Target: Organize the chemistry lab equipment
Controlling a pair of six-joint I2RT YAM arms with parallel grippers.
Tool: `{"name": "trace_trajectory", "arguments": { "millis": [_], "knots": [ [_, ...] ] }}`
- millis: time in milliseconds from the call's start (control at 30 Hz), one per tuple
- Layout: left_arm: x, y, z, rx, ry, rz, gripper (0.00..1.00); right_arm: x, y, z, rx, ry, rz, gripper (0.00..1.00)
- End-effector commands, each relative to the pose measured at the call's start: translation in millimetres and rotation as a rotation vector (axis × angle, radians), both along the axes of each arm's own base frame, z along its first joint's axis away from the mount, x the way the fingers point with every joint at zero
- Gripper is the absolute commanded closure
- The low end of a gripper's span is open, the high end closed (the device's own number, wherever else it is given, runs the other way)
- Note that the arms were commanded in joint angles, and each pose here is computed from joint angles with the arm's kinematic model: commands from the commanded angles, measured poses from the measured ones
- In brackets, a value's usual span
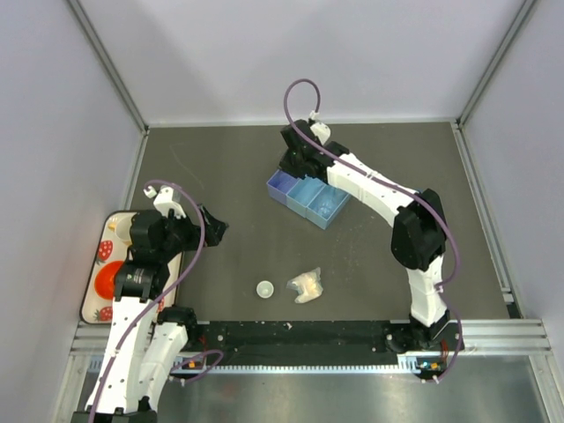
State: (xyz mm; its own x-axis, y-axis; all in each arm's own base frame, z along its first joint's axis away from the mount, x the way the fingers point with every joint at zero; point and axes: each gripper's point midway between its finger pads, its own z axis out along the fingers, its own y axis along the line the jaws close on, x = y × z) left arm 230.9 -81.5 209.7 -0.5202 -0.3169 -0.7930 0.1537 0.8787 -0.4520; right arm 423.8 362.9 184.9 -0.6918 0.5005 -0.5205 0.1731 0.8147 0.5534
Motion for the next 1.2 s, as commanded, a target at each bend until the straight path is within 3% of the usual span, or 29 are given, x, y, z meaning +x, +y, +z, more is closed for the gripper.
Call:
{"name": "trace_trajectory", "arguments": {
  "millis": [0,900,1167],
  "knots": [
    [4,1,9,-0.001,-0.056,0.000,0.02,26,-13,-14,0.050,-0.001,-0.194,1.00],
    [3,-1,9,-0.006,-0.056,-0.010,0.02,38,-24,-95,0.016,0.129,-0.325,1.00],
    [4,-1,8,-0.006,-0.053,-0.010,0.02,39,-22,-92,0.023,0.125,-0.322,0.77]
  ]
}}
